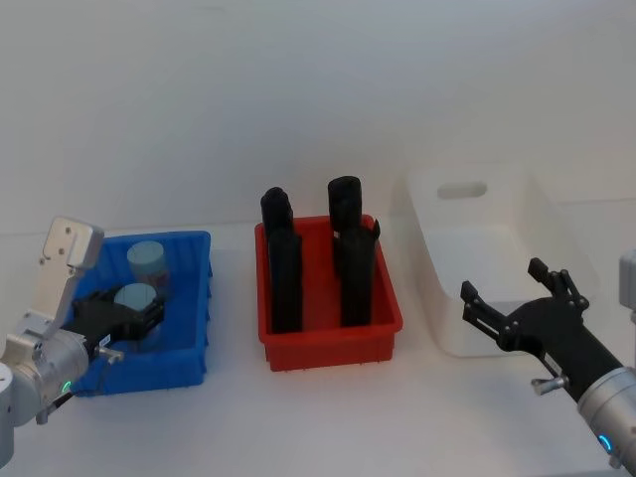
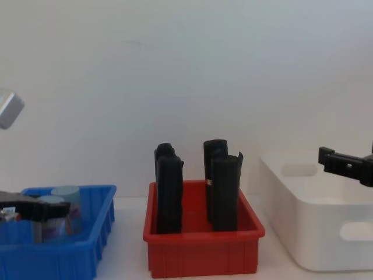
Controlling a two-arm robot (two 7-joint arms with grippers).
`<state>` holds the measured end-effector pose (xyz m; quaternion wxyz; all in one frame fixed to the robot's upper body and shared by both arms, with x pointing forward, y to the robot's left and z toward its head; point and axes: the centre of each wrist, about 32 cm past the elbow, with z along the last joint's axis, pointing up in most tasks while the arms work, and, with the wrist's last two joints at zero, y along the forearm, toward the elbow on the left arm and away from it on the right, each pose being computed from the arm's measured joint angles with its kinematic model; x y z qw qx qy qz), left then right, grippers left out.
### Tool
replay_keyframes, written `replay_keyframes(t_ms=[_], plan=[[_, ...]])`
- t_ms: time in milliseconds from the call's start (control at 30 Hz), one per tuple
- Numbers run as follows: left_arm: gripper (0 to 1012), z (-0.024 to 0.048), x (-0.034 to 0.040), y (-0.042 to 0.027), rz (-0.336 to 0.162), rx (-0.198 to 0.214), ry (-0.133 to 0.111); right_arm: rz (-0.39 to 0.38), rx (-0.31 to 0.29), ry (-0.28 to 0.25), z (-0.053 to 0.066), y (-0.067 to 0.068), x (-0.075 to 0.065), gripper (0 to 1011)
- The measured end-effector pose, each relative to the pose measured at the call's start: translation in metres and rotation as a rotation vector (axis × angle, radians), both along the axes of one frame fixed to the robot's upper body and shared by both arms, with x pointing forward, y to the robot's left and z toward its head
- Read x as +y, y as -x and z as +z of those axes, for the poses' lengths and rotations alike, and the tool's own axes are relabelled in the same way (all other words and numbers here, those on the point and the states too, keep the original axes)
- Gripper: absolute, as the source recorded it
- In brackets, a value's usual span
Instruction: Pick the cotton swabs from the blue box and place them into the white box.
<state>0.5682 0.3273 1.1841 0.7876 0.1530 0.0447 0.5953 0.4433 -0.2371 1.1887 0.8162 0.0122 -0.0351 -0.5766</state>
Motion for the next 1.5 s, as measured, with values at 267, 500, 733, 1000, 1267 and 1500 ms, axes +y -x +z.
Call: replay_keyframes(t_ms=[267, 500, 733, 1000, 1267, 1500], plan=[[671, 0.0236, -0.0030, 0.0042, -0.044, -0.054, -0.017, 0.000, 0.000, 0.000, 0.000, 0.000, 0.000, 1002], [670, 0.0457, -0.0062, 0.0078, -0.106, -0.091, -0.020, 0.000, 0.000, 0.000, 0.000, 0.000, 0.000, 1002], [670, 0.0747, -0.0119, 0.0119, -0.201, -0.113, -0.006, 0.000, 0.000, 0.000, 0.000, 0.000, 0.000, 1002], [670, 0.1011, -0.0178, 0.0145, -0.300, -0.108, 0.028, 0.000, 0.000, 0.000, 0.000, 0.000, 0.000, 1002], [670, 0.1215, -0.0235, 0.0140, -0.415, -0.091, 0.069, 0.000, 0.000, 0.000, 0.000, 0.000, 0.000, 1002], [670, 0.1336, -0.0299, 0.0113, -0.500, -0.075, 0.096, 0.000, 0.000, 0.000, 0.000, 0.000, 0.000, 1001]])
